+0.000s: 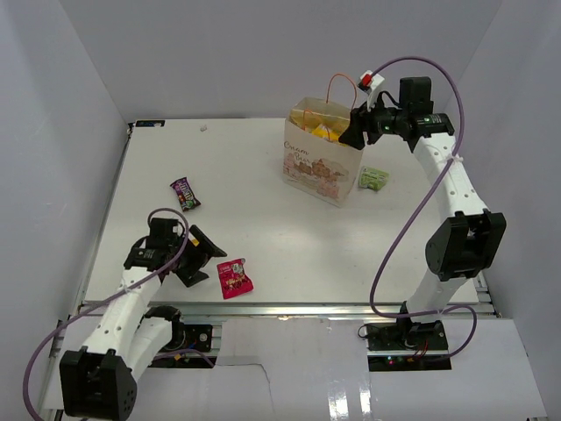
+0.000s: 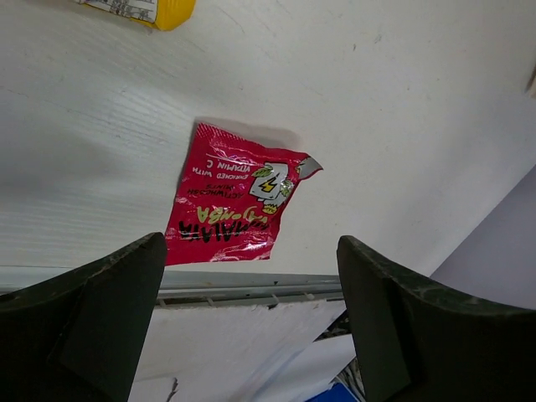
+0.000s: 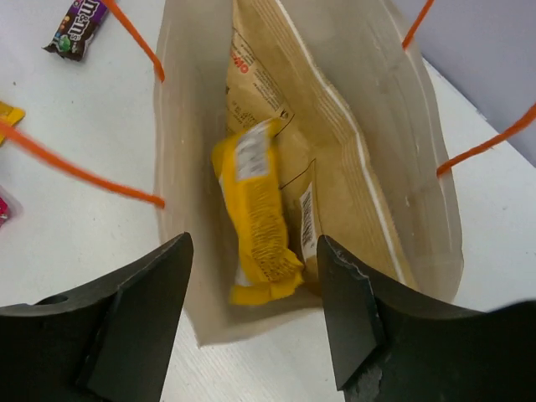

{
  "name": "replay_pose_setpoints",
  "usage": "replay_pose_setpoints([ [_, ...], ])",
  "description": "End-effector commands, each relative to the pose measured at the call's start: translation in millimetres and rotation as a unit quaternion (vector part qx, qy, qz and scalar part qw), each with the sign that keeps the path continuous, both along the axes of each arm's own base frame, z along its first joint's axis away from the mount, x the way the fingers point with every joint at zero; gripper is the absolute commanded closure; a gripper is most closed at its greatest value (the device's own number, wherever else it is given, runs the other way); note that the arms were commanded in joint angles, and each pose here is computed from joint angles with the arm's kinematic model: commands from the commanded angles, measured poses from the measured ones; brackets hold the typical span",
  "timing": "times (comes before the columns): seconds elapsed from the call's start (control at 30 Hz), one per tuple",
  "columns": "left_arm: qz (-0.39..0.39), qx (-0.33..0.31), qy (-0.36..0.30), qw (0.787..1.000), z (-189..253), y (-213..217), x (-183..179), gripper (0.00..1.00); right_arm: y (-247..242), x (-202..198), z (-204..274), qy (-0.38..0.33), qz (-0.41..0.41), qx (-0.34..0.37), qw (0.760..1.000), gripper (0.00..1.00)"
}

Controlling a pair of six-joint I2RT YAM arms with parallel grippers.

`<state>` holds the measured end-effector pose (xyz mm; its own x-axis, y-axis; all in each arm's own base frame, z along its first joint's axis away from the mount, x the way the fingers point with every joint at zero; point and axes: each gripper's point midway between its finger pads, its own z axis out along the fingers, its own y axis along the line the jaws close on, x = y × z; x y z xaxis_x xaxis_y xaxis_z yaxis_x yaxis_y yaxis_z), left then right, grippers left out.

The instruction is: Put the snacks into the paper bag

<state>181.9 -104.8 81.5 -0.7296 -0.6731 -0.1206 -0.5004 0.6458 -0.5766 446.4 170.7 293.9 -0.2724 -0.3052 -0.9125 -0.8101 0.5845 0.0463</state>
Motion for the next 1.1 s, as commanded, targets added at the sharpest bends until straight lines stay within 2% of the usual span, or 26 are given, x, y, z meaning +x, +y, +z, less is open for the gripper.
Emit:
replay_pose_setpoints([
  [0.0,-0.001,0.022,0.008,1.0,3.6,-1.1,12.6,0.07,-10.3,-13.2,51.2,-0.058,-0.009,0.017,0.998,0.32],
  [0.1,-0.016,0.048,0.037,0.998,-6.2,-13.2,15.3,0.08,-25.4,-21.2,55.8,-0.054,-0.021,0.024,0.998,0.31],
  [0.13,-0.037,0.054,0.043,0.997,-9.5,-23.1,12.5,0.12,-29.5,-27.0,59.6,-0.058,-0.022,0.027,0.998,0.3],
  [0.2,-0.048,0.059,0.057,0.995,-16.7,-32.1,14.4,0.13,-44.2,-32.0,45.3,-0.041,-0.035,0.027,0.998,0.3],
  [0.23,-0.062,0.069,0.08,0.992,-28.0,-37.1,9.7,0.19,-47.7,-39.6,47.7,-0.044,-0.034,0.029,0.998,0.3],
  [0.43,-0.1,0.117,0.101,0.983,-44.6,-45.4,11.0,0.19,-81.9,-65.9,12.4,-0.014,-0.057,0.028,0.998,0.29],
  [0.53,-0.106,0.152,0.129,0.974,-56.1,-42.1,6.9,0.19,-87.2,-78.6,-3.8,-0.002,-0.061,0.025,0.998,0.29],
  [0.67,-0.113,0.215,0.185,0.952,-81.1,-33.1,-3.0,0.27,-87.1,-91.1,-17.7,0.012,-0.059,0.027,0.998,0.29],
  [0.7,-0.115,0.227,0.193,0.948,-84.5,-31.7,-4.7,0.31,-86.6,-93.9,-18.3,0.012,-0.058,0.027,0.998,0.29],
  [0.83,-0.139,0.266,0.212,0.93,-99.8,-35.2,-8.5,0.32,-85.3,-102.6,-25.9,0.02,-0.057,0.03,0.998,0.28],
  [0.9,-0.151,0.284,0.223,0.92,-106.3,-36.4,-10.7,0.38,-84.5,-107.2,-29.0,0.023,-0.055,0.031,0.998,0.29],
  [1.0,-0.158,0.301,0.225,0.913,-108.7,-35.5,-10.9,0.64,-82.7,-113.1,-30.9,0.025,-0.05,0.033,0.998,0.28],
  [1.03,-0.158,0.303,0.222,0.914,-107.3,-36.0,-9.9,0.77,-82.0,-114.5,-30.9,0.026,-0.047,0.033,0.998,0.28],
  [1.07,-0.156,0.305,0.213,0.915,-104.9,-36.6,-6.1,0.8,-81.8,-115.3,-31.2,0.023,-0.044,0.032,0.998,0.28],
])
